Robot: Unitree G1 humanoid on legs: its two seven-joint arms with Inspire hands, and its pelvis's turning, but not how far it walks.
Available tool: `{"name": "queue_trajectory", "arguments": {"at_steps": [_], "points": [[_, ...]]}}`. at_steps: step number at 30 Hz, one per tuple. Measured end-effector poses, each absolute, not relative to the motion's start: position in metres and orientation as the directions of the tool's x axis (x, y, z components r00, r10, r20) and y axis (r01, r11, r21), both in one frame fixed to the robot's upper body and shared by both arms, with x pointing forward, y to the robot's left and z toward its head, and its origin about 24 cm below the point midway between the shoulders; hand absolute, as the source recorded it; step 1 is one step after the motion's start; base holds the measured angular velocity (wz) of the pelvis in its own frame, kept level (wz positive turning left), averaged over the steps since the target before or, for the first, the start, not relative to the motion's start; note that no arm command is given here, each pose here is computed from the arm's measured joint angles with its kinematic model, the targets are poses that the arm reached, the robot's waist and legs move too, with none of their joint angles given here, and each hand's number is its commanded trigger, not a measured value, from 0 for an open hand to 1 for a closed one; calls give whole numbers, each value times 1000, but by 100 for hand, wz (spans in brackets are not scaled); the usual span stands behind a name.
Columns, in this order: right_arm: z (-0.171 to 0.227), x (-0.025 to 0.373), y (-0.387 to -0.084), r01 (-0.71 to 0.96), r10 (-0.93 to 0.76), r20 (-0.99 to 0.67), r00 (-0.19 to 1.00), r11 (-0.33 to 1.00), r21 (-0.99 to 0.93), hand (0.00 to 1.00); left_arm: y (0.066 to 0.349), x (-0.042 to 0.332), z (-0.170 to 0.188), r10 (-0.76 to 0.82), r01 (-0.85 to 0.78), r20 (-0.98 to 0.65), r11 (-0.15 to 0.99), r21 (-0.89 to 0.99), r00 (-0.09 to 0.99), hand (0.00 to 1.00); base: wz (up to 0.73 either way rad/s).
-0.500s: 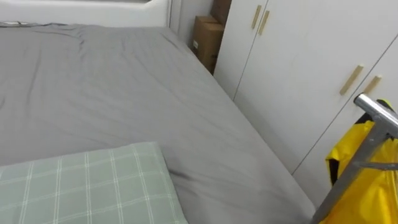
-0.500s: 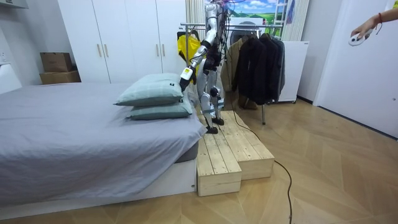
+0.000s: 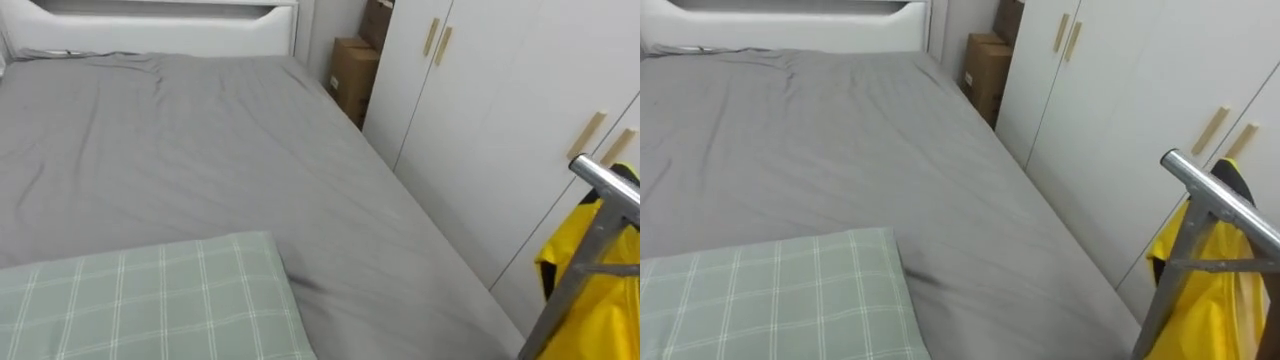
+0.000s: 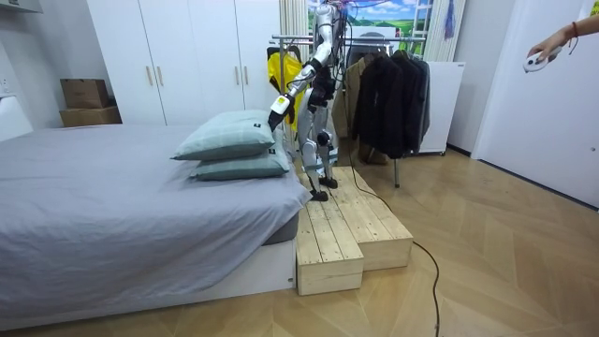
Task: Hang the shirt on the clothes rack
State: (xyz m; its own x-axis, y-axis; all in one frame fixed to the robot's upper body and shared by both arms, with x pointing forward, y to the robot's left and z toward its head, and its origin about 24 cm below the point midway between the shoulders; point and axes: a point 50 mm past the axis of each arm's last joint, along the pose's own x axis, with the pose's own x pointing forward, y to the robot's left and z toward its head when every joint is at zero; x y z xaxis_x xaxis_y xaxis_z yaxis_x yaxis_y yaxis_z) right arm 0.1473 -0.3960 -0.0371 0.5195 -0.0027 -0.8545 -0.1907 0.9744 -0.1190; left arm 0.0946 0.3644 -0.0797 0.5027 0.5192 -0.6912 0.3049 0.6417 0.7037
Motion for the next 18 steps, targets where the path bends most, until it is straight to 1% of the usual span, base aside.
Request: {"name": "queue_trajectory", "arguments": {"at_steps": [18], "points": [[-42, 139, -398, -155, -35, -866, 500, 979, -129, 0, 363, 91, -78, 507, 319, -695, 639, 700, 510, 0, 0]]}}
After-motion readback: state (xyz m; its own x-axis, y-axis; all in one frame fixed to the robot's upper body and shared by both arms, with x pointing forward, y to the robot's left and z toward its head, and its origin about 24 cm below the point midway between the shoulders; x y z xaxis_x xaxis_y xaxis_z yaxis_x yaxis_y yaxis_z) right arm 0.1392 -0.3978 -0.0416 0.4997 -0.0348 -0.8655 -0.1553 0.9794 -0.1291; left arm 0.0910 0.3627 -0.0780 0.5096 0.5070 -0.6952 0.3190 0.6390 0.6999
